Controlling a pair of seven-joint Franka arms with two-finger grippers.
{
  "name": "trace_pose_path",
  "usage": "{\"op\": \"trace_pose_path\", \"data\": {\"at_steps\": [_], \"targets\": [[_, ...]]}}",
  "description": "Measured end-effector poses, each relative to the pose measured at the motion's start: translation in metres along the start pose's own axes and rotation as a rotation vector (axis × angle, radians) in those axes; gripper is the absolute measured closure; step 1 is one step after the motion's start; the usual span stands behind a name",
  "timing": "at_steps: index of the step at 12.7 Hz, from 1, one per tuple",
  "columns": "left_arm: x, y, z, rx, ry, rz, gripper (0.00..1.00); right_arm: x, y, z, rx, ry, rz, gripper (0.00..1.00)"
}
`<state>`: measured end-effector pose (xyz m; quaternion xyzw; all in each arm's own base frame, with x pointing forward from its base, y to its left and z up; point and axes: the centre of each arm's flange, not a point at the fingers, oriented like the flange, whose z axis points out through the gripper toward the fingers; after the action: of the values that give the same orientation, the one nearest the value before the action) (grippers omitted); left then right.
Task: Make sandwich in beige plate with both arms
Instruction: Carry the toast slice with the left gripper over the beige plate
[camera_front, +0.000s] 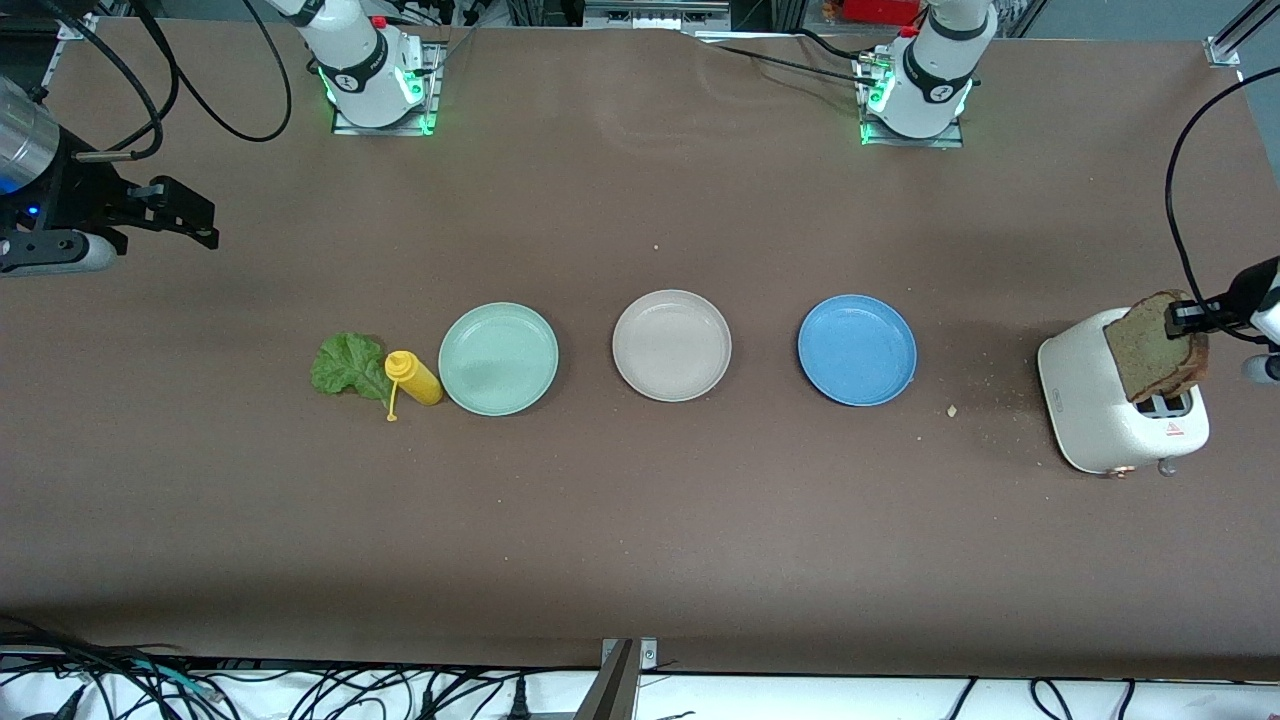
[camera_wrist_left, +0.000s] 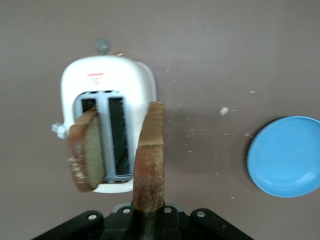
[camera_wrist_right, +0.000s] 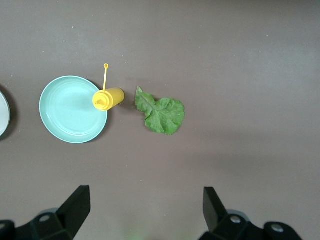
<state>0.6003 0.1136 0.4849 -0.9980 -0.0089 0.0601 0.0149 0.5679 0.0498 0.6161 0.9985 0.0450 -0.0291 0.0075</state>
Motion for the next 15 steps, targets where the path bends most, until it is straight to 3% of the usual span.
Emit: {"op": "trace_pose_path", "data": {"at_steps": [3, 5, 9, 12, 15], "targets": [[0.001, 0.098, -0.007, -0.021, -0.044, 0.171, 0.92, 0.000, 0.000, 0.000, 0.000, 0.000, 0.000, 0.00], [-0.003, 0.164, -0.003, -0.083, -0.064, 0.271, 0.92, 0.000, 0.000, 0.000, 0.000, 0.000, 0.000, 0.00], [0.001, 0.261, 0.040, -0.332, -0.136, 0.362, 0.92, 0.000, 0.000, 0.000, 0.000, 0.001, 0.000, 0.00], [0.009, 0.337, 0.086, -0.453, -0.134, 0.392, 0.92, 0.000, 0.000, 0.000, 0.000, 0.001, 0.001, 0.00], [0.020, 0.393, 0.154, -0.633, -0.161, 0.327, 0.92, 0.000, 0.001, 0.000, 0.000, 0.001, 0.001, 0.00]]}}
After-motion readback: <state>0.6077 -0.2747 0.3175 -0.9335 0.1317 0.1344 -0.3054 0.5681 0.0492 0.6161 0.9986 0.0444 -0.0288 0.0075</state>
